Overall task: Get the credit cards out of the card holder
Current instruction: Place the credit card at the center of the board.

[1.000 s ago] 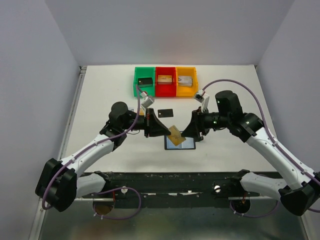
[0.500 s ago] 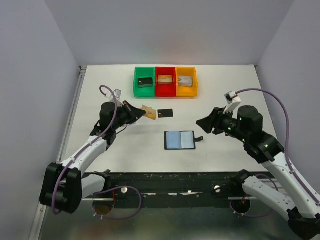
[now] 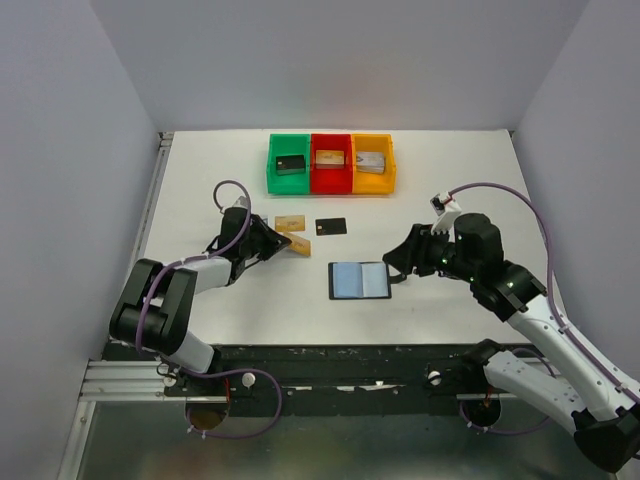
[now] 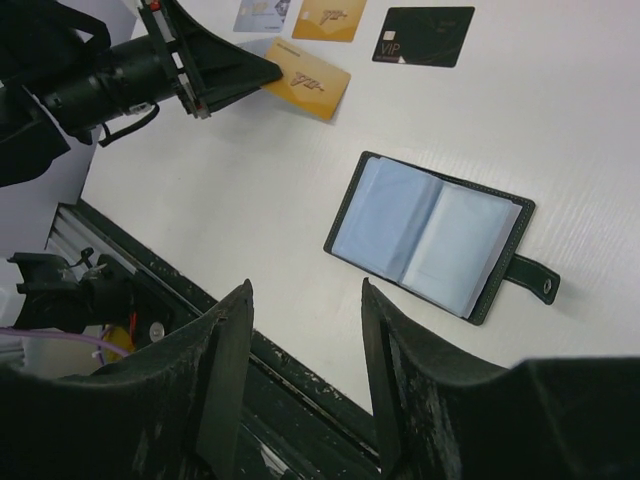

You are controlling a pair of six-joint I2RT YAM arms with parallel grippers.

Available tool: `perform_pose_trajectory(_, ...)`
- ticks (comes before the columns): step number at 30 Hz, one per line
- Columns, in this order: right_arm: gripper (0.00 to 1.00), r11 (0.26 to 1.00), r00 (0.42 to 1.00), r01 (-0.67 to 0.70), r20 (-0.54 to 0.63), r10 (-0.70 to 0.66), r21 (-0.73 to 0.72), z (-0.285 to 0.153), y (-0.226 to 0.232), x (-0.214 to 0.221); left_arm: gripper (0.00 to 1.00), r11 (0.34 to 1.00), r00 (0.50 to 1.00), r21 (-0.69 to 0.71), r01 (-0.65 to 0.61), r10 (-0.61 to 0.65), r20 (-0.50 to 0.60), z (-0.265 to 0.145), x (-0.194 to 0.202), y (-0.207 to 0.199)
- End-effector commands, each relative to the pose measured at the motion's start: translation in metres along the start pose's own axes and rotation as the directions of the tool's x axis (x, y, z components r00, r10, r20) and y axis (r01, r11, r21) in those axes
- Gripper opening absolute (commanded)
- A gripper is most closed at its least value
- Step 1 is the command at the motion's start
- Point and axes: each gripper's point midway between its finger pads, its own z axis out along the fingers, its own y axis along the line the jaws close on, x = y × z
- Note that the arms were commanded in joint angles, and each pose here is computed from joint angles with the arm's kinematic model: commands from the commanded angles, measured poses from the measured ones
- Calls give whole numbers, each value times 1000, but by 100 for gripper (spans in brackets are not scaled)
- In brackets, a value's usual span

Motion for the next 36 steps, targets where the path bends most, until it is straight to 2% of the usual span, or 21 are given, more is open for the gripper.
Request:
perform_pose_trajectory(1,55,1000,1000,12,-3,-12,-26,2,4,-1,0,1000,1000,21,22,-23,13,9,-6,-2)
perform_pose_trajectory(14,54,1000,1000,17,-16,-17,-13,5,1,1,0,995,995,-4,96,-96,40,14,-5,21)
perform_pose_trajectory(20,55,1000,999,24,-24,-24,-12,7,1,1,1,996,996,-25,87,-86,33,13,-3,25)
perform_pose_trajectory(26,55,999,999,32,-35,-33,-24,6,2,4,30,997,997,-33,75,-74,33,13,-4,25)
perform_pose_trajectory(32,54,999,999,37,-36,-37,-13,6,0,4,40,996,997,-56,72,-71,36,10,-4,28)
perform_pose_trajectory(36,55,999,999,36,-40,-36,-9,6,-1,6,51,993,997,-92,68,-65,32,7,-3,34)
